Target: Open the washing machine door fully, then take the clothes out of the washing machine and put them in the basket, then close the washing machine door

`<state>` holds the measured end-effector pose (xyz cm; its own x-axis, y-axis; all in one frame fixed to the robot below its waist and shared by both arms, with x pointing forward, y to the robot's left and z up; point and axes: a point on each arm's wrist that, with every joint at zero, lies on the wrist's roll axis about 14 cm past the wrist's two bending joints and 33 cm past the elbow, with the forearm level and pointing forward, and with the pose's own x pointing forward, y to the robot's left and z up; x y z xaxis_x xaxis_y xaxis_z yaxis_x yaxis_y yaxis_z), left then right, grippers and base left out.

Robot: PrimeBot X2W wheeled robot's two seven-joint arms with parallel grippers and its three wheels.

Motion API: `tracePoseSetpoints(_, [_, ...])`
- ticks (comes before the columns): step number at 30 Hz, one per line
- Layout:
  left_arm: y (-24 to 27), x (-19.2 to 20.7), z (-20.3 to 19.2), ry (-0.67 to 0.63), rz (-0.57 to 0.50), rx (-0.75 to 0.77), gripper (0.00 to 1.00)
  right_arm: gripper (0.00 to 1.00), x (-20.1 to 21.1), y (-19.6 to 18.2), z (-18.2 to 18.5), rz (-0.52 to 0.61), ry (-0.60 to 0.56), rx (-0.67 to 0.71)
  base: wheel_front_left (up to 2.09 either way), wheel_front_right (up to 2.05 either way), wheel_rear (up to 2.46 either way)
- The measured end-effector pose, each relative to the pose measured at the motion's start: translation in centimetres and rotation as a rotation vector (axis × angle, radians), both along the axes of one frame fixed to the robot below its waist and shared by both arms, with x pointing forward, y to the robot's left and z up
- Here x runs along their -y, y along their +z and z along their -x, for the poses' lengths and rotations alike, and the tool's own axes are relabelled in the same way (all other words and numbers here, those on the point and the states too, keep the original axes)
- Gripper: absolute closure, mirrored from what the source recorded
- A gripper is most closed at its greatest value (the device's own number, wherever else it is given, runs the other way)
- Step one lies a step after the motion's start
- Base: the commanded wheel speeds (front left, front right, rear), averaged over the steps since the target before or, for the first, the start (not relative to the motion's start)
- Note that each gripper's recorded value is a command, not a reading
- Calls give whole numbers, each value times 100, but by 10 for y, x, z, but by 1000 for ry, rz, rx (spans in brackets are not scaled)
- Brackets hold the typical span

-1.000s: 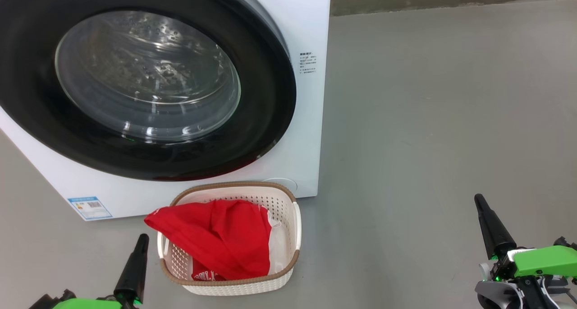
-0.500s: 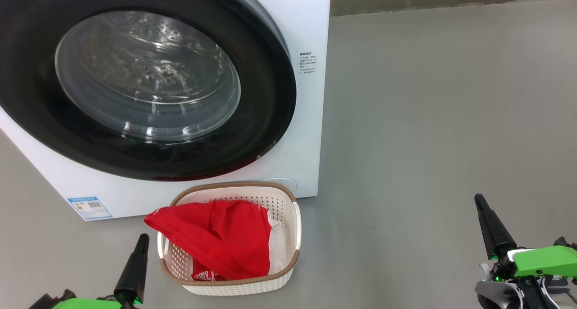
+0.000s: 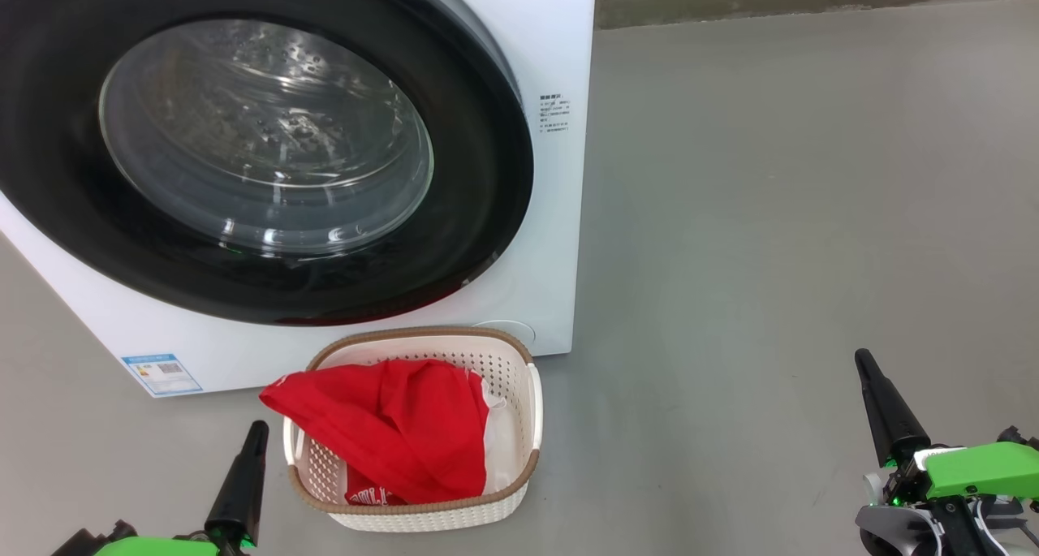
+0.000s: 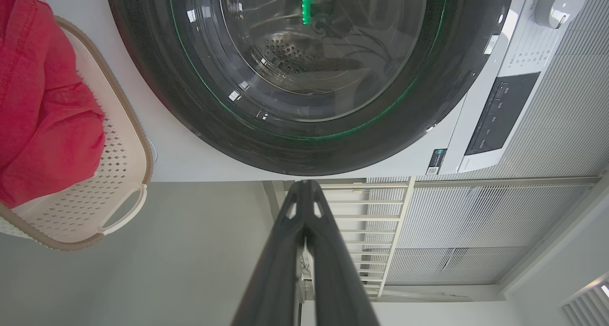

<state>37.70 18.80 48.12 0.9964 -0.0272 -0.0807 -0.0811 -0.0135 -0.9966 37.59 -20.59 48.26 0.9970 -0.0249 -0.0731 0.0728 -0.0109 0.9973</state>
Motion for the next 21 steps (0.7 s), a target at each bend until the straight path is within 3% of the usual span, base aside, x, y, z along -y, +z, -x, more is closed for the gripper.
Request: tracePoseSetpoints(21, [0,0,0,0,1,0,100,100,0,0,0,0,0,0,0,0,0])
